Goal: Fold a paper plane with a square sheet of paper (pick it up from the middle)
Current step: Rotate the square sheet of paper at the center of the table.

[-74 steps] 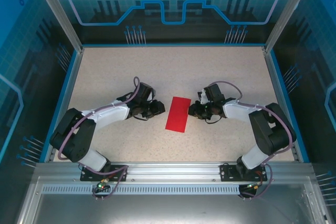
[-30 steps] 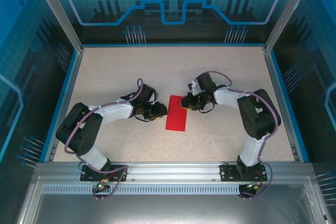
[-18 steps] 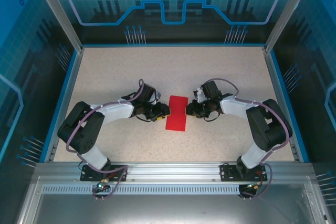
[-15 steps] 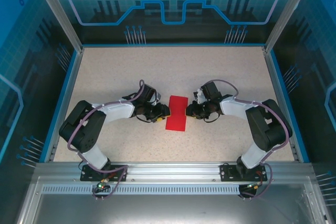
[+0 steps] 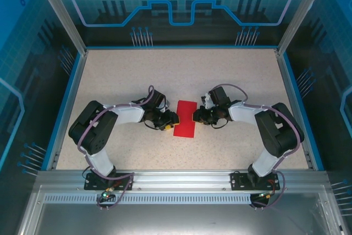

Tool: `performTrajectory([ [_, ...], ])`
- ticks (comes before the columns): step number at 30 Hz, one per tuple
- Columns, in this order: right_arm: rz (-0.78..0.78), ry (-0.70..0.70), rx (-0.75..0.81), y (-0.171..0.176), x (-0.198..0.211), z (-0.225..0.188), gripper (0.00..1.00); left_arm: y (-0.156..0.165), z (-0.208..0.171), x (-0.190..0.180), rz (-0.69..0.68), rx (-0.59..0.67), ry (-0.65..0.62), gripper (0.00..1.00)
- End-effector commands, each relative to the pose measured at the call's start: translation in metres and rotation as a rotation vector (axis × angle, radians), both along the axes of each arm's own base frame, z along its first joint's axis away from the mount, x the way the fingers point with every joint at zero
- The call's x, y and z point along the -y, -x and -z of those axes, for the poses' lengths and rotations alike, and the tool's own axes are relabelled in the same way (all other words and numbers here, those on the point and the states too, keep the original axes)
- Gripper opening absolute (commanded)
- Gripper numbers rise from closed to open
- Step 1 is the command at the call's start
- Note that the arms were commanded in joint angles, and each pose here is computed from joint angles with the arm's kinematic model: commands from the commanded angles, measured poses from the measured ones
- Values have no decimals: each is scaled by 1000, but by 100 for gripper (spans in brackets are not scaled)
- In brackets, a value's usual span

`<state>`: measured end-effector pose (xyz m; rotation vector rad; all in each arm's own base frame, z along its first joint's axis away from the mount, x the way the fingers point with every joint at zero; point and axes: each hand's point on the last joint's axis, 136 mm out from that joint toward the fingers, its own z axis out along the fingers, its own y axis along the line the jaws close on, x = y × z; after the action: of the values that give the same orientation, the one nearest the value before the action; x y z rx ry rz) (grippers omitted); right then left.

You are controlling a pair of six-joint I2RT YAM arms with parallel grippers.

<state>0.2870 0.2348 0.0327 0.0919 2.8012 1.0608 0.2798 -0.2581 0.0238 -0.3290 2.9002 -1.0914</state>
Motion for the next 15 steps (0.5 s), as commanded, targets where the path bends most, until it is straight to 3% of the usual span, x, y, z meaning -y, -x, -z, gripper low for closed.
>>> performTrajectory([
  [1,-9,2,-28,8,-4,10,19,-2,-9,14,48,11,49,42],
  [15,-14,-5,-54,9,-8,22,18,0,-12,18,65,15,68,42],
])
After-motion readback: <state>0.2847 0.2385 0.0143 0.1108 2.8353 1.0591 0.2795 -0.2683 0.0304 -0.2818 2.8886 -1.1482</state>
